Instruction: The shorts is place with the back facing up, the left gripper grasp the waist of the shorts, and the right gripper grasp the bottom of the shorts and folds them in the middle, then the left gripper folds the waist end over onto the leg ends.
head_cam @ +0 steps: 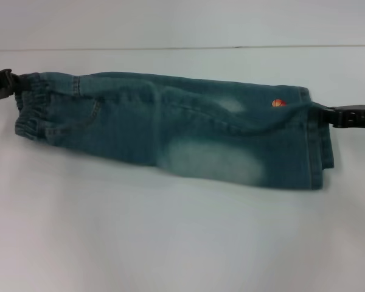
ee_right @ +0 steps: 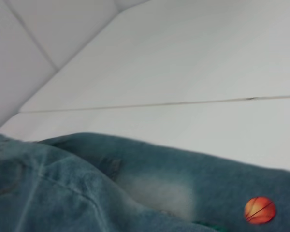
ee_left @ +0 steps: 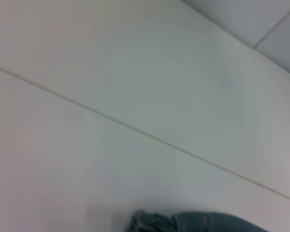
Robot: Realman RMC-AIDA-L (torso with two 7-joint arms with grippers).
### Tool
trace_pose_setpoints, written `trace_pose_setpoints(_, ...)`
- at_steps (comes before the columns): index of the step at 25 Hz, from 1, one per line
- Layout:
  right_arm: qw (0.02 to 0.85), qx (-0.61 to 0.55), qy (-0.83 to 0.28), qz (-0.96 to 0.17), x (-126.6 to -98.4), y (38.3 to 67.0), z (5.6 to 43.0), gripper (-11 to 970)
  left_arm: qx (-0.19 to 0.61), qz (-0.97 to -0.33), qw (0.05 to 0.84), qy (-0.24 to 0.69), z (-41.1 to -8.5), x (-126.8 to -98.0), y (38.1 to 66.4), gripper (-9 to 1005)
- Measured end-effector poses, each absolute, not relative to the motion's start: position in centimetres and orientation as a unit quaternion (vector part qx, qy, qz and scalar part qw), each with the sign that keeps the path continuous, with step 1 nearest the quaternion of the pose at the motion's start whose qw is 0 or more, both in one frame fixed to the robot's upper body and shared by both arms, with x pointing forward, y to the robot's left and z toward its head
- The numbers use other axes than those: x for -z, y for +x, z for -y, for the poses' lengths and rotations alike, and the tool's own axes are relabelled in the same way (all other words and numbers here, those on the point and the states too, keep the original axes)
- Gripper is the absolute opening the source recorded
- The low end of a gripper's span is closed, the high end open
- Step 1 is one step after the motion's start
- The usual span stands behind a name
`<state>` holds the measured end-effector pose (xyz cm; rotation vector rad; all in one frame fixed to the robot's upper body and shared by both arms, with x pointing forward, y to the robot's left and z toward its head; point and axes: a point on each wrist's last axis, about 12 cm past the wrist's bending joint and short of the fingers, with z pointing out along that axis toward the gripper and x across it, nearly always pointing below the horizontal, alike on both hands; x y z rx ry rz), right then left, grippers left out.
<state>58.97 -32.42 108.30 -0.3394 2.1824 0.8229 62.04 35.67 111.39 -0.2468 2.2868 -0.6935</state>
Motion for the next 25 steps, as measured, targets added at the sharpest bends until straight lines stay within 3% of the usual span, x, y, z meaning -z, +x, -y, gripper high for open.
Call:
trace_pose_setpoints(9, 0.425, -0.266, -0.081, -0.861, -107.1, 60.7, 31.3, 13, 0.234, -0.883, 0.392, -0.108, -35.5, -110.1, 62.2, 57)
trace_pose_setpoints(25, 0.452, -0.228, -0.083, -0.859, -107.2, 62.7, 29.2, 15, 0.217, -0.862, 0.456, -0.042, -33.5, -109.2, 62.2, 57)
